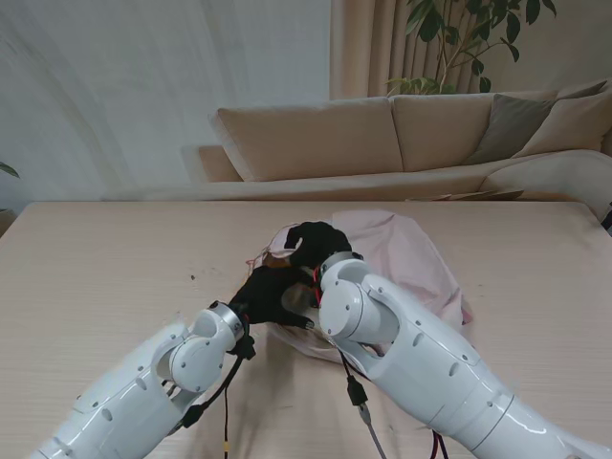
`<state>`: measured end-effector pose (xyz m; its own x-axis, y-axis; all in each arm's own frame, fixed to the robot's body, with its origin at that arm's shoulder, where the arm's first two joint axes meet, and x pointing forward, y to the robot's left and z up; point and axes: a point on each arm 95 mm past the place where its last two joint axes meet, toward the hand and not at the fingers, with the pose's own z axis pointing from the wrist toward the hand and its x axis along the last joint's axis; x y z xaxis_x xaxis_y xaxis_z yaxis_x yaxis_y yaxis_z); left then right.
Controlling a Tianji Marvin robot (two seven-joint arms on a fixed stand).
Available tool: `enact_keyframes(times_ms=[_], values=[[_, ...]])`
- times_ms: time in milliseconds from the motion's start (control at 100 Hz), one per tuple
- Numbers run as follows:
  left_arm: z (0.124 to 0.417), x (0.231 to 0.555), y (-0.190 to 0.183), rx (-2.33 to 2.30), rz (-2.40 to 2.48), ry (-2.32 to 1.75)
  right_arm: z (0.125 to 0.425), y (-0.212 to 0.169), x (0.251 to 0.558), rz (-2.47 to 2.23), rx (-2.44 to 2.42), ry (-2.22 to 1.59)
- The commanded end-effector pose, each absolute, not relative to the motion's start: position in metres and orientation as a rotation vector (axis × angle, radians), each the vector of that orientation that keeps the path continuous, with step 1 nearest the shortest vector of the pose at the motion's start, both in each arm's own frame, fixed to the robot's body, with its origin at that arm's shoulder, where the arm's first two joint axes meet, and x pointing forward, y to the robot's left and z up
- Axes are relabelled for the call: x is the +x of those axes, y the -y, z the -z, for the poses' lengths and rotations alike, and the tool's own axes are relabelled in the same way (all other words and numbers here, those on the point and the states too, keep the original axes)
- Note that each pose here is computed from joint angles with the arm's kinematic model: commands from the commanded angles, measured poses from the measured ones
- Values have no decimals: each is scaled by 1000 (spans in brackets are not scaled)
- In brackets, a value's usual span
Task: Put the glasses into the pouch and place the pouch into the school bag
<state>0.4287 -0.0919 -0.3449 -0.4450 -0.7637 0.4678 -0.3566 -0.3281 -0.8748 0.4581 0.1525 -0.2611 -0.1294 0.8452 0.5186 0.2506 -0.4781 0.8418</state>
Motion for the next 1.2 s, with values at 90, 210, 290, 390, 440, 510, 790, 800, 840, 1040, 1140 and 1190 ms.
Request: enact_keyframes(times_ms=[90, 210, 290, 390, 440, 510, 790, 800, 840, 1040, 1140, 1190], values=[[351, 424, 80, -1426, 1844, -1595, 261, -157, 454, -1663, 1675, -1245], [351, 420, 73, -1375, 1891, -1630, 262, -158, 453, -1664, 1673, -1248], [350, 418, 69, -1339, 1884, -1679, 263, -158, 452, -1667, 1678, -1246], [354, 420, 69, -1328, 1892, -1693, 264, -160, 449, -1681, 1676, -1239], [356, 421, 71, -1321, 1891, -1714, 264, -161, 448, -1686, 1673, -1239], [361, 424, 75, -1308, 1888, -1743, 264, -162, 447, -1688, 1675, -1236], [371, 441, 91, -1174, 1894, -1772, 264, -166, 442, -1704, 1693, -1237], [371, 442, 92, -1171, 1898, -1766, 264, -167, 442, -1705, 1694, -1239], [370, 445, 96, -1162, 1908, -1748, 265, -167, 440, -1707, 1698, -1244], [368, 460, 108, -1169, 1939, -1658, 268, -169, 435, -1709, 1721, -1255], [370, 463, 109, -1183, 1935, -1673, 268, -168, 434, -1714, 1733, -1246], [370, 465, 109, -1174, 1924, -1673, 267, -169, 434, -1720, 1736, -1237]])
